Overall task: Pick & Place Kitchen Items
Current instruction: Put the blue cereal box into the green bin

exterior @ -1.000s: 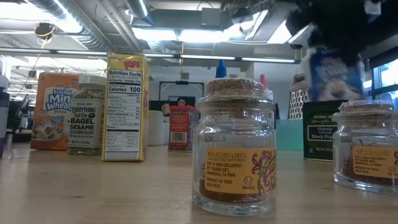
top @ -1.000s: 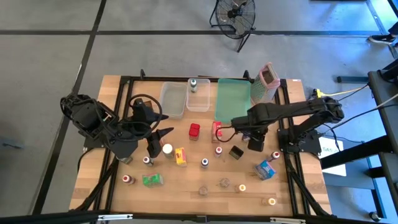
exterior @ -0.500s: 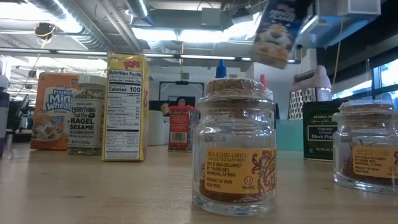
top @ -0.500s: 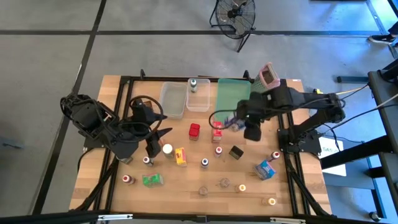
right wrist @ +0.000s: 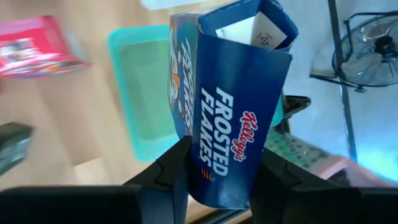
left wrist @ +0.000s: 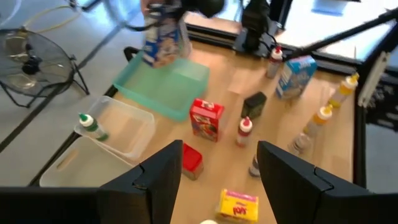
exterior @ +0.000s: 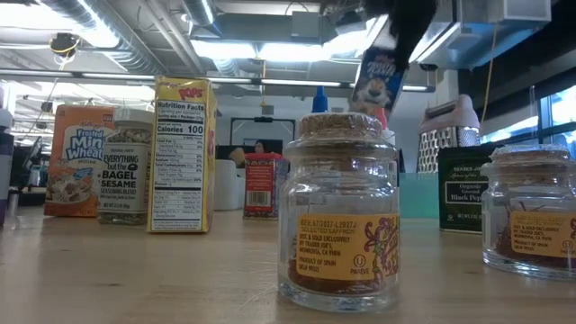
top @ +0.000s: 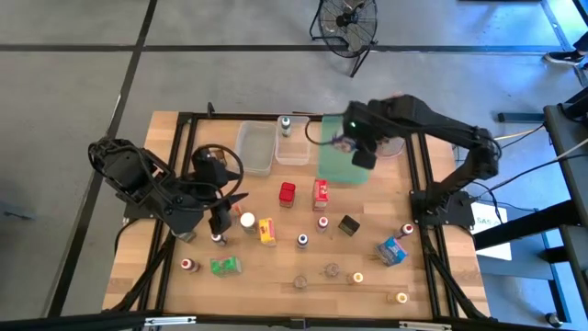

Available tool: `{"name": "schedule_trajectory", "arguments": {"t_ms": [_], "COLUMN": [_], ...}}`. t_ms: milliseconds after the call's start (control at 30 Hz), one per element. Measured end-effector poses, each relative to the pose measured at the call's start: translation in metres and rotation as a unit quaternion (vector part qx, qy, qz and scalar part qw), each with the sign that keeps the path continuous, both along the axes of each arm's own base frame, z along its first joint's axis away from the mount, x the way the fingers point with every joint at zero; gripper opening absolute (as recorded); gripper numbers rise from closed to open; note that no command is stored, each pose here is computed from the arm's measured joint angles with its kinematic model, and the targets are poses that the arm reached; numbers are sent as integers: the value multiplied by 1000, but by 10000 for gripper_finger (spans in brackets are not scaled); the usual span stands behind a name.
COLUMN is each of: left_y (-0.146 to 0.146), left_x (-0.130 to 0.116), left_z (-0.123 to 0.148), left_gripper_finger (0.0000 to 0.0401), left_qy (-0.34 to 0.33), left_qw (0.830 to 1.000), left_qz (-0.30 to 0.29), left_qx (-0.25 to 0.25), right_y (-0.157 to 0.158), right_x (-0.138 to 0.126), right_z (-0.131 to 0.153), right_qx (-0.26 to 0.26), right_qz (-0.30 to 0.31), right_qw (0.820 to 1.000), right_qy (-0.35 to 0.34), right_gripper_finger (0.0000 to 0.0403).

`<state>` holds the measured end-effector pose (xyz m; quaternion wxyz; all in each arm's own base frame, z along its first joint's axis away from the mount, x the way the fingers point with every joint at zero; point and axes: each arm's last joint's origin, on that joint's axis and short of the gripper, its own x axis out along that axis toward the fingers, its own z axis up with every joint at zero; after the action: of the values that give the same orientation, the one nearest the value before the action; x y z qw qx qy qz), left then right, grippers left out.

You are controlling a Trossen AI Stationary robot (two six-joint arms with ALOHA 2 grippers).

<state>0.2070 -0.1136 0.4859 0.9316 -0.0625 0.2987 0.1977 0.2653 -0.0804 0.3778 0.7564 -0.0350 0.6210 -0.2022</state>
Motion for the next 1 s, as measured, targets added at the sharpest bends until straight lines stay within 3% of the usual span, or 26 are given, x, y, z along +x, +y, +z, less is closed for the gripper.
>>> {"name": "schedule_trajectory", "arguments": {"t_ms": [567,1000], "left_y": [0,-1], "left_x": [-2,-3], "left_z": [-3,-3], "left_gripper_finger": [202,203], "left_qy": [36,38], "left_qw": [999,999], "left_qz": [-30,-36], "left_qx": [-8,-3], "right_y": [-105,-130], "right_x": [51,49], "right_z": [-91,-110], "right_qx": [43,45], "right_qz": [-2,-24], "right_qw": [996,994], "right_qy": [83,102], "right_gripper_finger": [124,124]}}
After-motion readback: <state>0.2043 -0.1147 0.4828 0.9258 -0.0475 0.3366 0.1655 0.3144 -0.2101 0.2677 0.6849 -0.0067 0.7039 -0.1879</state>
